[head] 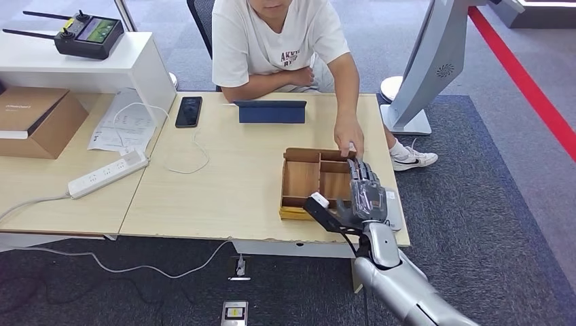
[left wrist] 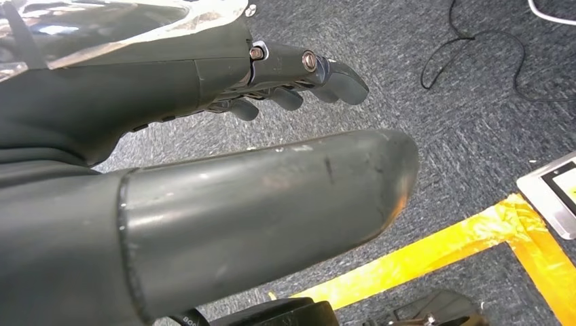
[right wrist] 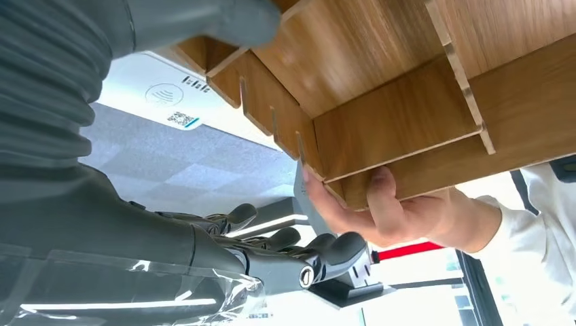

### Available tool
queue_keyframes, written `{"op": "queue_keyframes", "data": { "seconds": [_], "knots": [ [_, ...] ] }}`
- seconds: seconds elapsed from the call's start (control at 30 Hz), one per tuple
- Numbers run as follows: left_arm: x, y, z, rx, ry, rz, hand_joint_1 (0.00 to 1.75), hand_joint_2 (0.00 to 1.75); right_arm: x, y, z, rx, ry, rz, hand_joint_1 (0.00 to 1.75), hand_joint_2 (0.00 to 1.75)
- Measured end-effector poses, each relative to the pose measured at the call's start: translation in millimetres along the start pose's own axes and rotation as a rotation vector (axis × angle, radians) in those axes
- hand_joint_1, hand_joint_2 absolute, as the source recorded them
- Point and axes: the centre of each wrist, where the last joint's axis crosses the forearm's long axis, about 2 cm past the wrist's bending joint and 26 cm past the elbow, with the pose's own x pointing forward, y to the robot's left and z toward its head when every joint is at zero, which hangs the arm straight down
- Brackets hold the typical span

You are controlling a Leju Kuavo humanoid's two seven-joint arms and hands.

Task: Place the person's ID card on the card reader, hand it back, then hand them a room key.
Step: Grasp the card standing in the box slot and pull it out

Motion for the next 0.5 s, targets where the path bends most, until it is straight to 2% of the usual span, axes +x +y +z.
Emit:
{"op": "queue_keyframes", "data": {
  "seconds": [0.5],
  "knots": [
    [1.2, -1.3, 0.8, -0.002, 0.001, 0.005, 0.0, 0.0, 3.5, -16.0, -6.2, -0.08, -0.004, -0.08, 0.0, 1.75]
  ]
}}
